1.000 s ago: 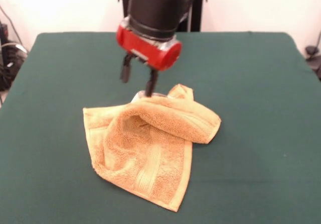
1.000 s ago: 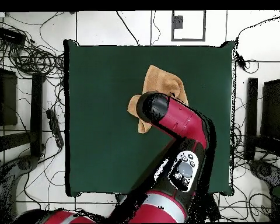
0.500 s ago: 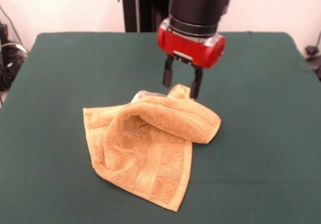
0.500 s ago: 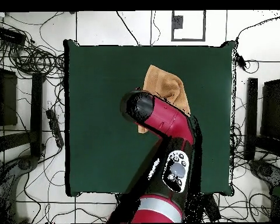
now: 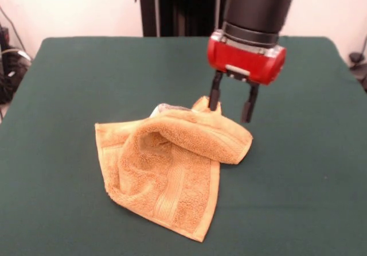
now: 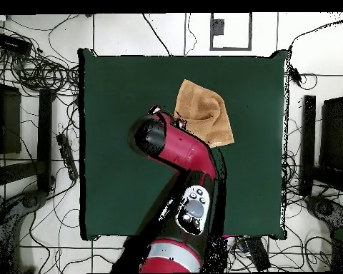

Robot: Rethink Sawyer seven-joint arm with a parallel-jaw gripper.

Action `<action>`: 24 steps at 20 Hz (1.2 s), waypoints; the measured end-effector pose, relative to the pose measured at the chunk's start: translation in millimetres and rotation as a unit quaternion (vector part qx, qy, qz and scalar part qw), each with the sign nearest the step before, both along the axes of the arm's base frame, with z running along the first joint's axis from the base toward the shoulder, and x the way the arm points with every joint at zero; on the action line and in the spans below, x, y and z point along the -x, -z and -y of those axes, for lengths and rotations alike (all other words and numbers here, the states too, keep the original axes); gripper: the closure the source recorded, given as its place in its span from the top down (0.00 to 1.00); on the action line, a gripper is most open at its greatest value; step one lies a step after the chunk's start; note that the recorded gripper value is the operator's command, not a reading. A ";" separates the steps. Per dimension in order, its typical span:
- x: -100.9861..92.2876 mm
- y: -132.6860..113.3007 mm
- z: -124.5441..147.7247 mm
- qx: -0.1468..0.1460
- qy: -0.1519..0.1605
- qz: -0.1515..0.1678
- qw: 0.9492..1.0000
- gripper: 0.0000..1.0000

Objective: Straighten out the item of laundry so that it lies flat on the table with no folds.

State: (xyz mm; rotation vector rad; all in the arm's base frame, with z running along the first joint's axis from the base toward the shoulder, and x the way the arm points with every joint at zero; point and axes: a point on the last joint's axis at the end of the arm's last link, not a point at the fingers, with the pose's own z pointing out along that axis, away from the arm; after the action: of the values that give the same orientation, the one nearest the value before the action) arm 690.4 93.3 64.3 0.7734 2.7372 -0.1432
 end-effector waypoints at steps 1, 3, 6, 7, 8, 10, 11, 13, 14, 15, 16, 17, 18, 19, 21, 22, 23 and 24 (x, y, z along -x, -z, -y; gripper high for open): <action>2.4 2.8 -5.9 0.003 -0.002 -0.001 1.000 1.00; 9.5 10.7 -16.8 0.010 -0.005 -0.007 1.000 1.00; 17.4 22.9 -24.9 0.018 -0.004 -0.015 1.000 1.00; 20.8 28.4 -26.8 0.021 -0.002 -0.018 1.000 1.00; 23.3 32.9 -27.5 0.025 0.001 -0.021 0.999 1.00; 32.6 49.7 -26.2 0.038 0.010 -0.031 0.999 1.00; 34.5 53.3 -25.3 0.040 0.013 -0.033 0.999 1.00; 38.7 62.0 -21.9 0.046 0.019 -0.038 0.998 1.00; 42.4 69.5 -17.8 0.051 0.024 -0.043 0.998 1.00; 44.4 73.4 -15.3 0.053 0.026 -0.046 0.997 1.00; 48.9 82.3 -9.5 0.059 0.032 -0.052 0.996 1.00; 52.0 88.0 -5.7 0.062 0.035 -0.056 0.996 1.00; 54.8 93.3 -2.1 0.066 0.038 -0.060 0.995 1.00; 57.9 100.3 2.5 0.071 0.039 -0.064 0.995 1.00; 57.5 103.9 4.3 0.075 0.037 -0.060 0.995 1.00; 56.6 104.7 4.4 0.076 0.036 -0.057 0.995 1.00; 55.1 104.2 4.3 0.078 0.035 -0.053 0.995 1.00; 54.7 104.0 4.4 0.079 0.034 -0.052 0.995 1.00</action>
State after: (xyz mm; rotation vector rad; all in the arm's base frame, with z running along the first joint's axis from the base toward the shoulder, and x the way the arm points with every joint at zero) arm 635.8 88.9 -39.7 0.8375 2.7540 -0.4199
